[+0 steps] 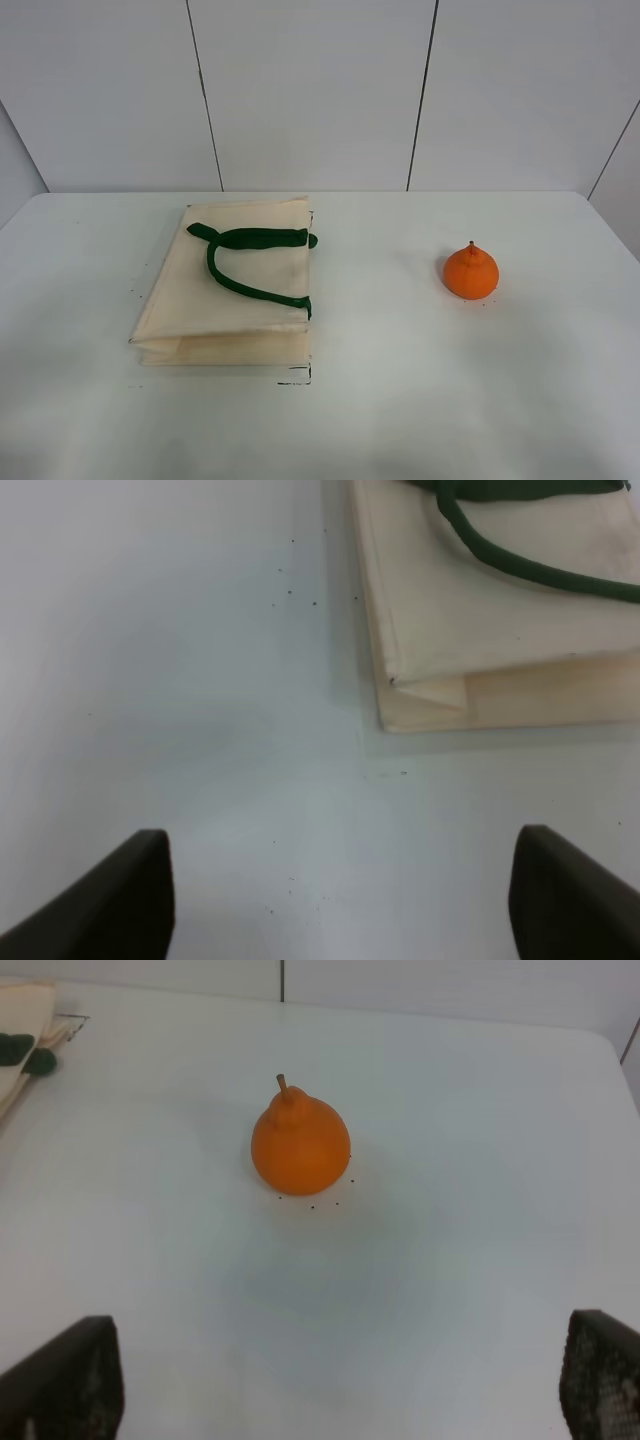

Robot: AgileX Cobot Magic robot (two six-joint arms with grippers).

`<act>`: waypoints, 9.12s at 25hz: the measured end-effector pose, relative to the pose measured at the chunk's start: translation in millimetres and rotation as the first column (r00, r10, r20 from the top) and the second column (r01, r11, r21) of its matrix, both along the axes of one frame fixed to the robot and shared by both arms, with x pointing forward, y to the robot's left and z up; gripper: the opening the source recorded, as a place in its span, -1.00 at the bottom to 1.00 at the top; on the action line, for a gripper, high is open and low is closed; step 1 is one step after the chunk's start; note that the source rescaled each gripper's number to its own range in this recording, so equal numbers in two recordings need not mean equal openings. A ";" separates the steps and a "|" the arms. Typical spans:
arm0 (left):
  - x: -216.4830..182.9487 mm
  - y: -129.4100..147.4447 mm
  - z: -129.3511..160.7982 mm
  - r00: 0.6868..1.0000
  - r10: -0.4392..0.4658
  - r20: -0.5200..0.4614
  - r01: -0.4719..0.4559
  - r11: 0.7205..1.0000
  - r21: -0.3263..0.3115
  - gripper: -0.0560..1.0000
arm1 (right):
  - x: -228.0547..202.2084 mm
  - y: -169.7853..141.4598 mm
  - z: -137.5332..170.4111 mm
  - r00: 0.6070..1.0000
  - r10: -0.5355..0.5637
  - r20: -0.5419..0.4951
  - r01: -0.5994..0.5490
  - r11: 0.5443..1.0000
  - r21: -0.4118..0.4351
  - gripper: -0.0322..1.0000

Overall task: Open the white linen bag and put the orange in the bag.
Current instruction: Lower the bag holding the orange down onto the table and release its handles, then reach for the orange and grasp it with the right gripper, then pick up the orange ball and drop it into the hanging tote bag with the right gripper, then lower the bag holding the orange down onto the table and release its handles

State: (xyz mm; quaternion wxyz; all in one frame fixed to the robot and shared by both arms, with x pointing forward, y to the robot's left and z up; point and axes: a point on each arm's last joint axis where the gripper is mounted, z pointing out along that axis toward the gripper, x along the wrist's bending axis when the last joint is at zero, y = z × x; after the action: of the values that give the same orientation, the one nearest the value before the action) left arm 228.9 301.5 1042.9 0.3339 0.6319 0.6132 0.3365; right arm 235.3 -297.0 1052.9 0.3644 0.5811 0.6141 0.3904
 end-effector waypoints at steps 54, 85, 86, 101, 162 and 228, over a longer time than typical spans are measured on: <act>432.6 -119.6 -60.0 0.715 -0.014 -0.699 -0.029 0.998 -0.050 0.98 | 0.0 0.0 0.0 1.000 0.000 0.000 0.000 1.000 0.000 1.00; 448.8 -134.2 -153.6 0.653 0.048 -0.756 -0.071 0.998 0.002 -0.73 | 0.0 0.2 0.0 1.000 0.001 0.000 -0.001 1.000 0.002 1.00; 448.6 -134.2 -153.6 0.651 0.053 -0.758 -0.079 0.997 0.001 -0.84 | 0.0 0.2 0.0 1.000 0.001 0.000 -0.001 1.000 0.002 1.00; 447.8 -130.3 41.5 0.821 -0.034 -0.570 0.032 0.999 -0.014 -0.89 | 0.0 0.2 0.0 1.000 0.001 0.000 -0.001 1.000 0.002 1.00; 392.1 -125.8 145.8 0.919 -0.144 -0.367 0.106 0.987 -0.121 -0.89 | 457.6 88.0 11.8 0.691 0.341 -0.637 -0.203 0.938 0.282 -0.91; 391.6 -125.9 145.6 0.918 -0.150 -0.368 0.113 0.986 -0.119 -0.89 | 491.5 181.7 -67.0 0.671 0.223 -0.707 -0.282 0.959 0.034 1.00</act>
State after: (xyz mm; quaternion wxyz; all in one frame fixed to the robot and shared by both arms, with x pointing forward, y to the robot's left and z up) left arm 620.5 175.6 1188.5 0.2621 0.7078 0.6371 0.1565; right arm 726.8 -115.3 986.0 0.0675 0.5803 0.7954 0.1613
